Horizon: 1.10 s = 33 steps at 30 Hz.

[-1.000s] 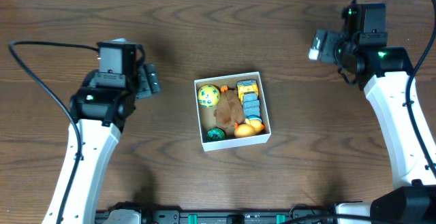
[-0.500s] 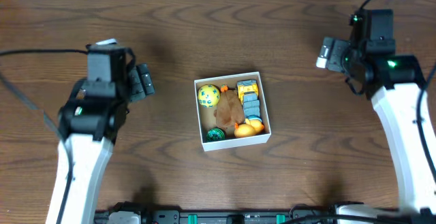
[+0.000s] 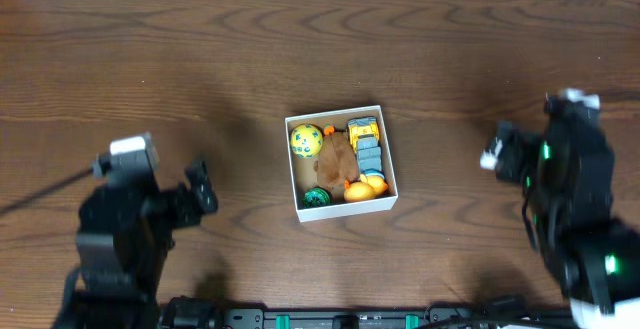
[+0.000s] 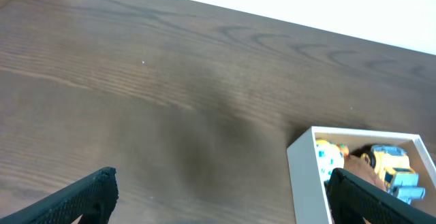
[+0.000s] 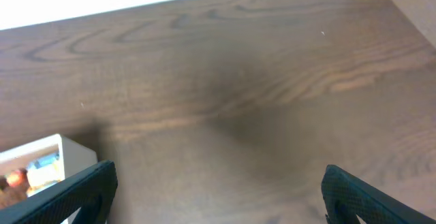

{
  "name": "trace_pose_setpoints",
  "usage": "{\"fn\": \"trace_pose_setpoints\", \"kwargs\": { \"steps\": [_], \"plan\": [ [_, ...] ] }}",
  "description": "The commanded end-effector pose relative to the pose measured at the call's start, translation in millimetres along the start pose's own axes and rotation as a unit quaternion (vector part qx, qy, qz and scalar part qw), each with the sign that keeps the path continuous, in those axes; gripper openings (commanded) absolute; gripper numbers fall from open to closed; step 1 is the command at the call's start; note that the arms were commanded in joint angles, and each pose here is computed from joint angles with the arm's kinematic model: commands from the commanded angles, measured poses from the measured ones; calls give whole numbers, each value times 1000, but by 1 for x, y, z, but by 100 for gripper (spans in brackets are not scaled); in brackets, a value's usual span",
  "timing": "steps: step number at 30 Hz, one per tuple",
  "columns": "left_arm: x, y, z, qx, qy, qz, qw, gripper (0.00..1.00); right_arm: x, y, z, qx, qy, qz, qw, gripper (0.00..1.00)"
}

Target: Pack container

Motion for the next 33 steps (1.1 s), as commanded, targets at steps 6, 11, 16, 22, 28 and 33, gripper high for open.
{"fn": "trace_pose_setpoints", "kwargs": {
  "steps": [6, 11, 16, 22, 28, 33],
  "plan": [
    [14, -29, -32, -43, -4, -19, 999, 98, -24, -59, -18, -20, 3, 22, 1000, 99],
    [26, -27, -38, -64, 36, -42, 996, 98, -28, -65, -21, -26, 5, 27, 999, 99],
    [40, -28, -36, -74, 82, -86, 990, 98, -30, -63, -21, -32, -6, 30, 999, 99],
    [40, -30, -35, -72, 83, -87, 990, 98, -34, -35, -24, -102, -29, 10, 994, 99],
    [40, -29, -35, -72, 83, -87, 990, 98, 12, -9, -28, -157, 104, -114, 976, 99],
    [40, -30, -35, -72, 83, -87, 990, 98, 34, -13, -20, -138, 162, -157, 964, 99]
  ]
}}
Point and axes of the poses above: each gripper's point midway between its finger pads, its own z axis out along the fingers, its own x axis along the line the jaws close on, y = z × x, the point moved 4 cm from there along -z, back along the fingers, and after that the axes turned 1 degree about -z, right-handed, at the moved point
